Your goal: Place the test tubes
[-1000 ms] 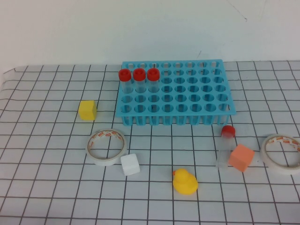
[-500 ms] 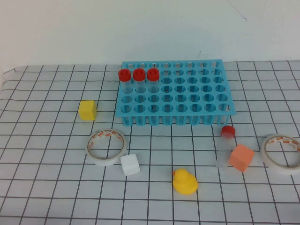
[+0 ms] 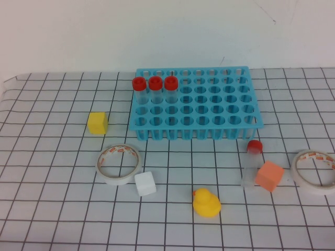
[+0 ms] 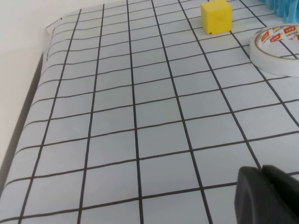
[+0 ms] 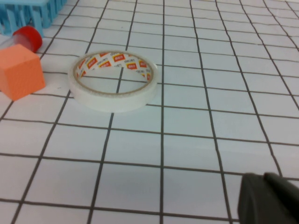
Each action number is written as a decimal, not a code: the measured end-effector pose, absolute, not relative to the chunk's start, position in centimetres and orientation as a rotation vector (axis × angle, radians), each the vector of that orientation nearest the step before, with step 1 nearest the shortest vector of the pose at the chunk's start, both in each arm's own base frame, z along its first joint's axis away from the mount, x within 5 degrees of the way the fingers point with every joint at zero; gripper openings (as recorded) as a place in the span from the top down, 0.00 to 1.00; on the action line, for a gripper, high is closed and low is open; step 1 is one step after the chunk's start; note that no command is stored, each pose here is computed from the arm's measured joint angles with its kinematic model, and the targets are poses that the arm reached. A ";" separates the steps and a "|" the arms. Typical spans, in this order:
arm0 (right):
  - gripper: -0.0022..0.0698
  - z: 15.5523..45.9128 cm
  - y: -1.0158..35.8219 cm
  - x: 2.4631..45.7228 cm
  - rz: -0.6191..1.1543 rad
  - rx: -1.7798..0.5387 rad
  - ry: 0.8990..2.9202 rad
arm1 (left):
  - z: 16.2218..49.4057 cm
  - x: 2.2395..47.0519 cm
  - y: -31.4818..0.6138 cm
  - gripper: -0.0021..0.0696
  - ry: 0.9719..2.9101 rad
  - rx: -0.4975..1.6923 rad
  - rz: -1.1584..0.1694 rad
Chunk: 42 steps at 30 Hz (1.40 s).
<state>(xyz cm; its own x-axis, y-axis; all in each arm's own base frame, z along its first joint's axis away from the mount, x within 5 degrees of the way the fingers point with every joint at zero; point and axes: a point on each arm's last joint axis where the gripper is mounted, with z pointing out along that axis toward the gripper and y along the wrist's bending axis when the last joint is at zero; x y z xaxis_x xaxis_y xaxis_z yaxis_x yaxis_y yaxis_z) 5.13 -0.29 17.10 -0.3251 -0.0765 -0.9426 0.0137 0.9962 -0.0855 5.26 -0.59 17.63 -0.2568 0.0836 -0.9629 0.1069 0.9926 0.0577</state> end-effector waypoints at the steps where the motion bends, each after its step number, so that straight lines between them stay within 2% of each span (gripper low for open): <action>1: 0.97 17.1 -0.3 5.1 -0.091 -0.045 1.900 | 17.6 5.3 -0.6 0.97 1.832 0.141 -0.020; 6: 0.97 17.3 -0.3 5.2 -0.091 -0.045 1.871 | 18.0 5.4 -0.5 0.97 1.788 0.139 -0.010; 9: 0.97 18.0 -0.2 5.5 -0.093 -0.048 1.769 | 19.1 5.6 -0.5 0.97 1.663 0.123 -0.001; 17: 0.97 23.0 0.0 5.1 -0.105 -0.061 1.205 | 24.4 4.5 0.0 0.97 1.062 0.047 0.034; 21: 0.97 25.2 0.1 3.9 -0.098 -0.057 0.935 | 25.9 3.4 0.2 0.97 0.858 0.023 0.044; 25: 0.97 26.3 0.2 2.9 -0.085 -0.052 0.771 | 26.7 2.7 0.3 0.97 0.749 0.010 0.049; 30: 0.97 26.4 0.1 2.8 -0.079 -0.040 0.756 | 26.9 2.4 0.3 0.97 0.706 0.005 0.051; 33: 0.97 26.3 -0.1 3.0 -0.077 -0.013 0.792 | 26.8 2.6 0.3 0.97 0.729 -0.008 0.005; 36: 0.97 27.4 -0.4 3.3 -0.087 0.025 0.898 | 27.3 3.2 0.2 0.97 0.878 -0.018 -0.058; 42: 0.97 32.5 -0.3 1.9 -0.213 -0.054 0.987 | 32.5 2.2 -0.1 0.97 1.135 0.013 -0.085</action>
<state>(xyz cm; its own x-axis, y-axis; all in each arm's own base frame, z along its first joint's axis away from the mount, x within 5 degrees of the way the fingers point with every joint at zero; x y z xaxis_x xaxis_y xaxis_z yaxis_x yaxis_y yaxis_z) 1.93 -0.32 32.49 0.5323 -0.2028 -0.8219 0.1537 0.9779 -0.1417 2.25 -0.12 32.47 0.4190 -0.0616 -0.9059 0.0744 0.9967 -0.0334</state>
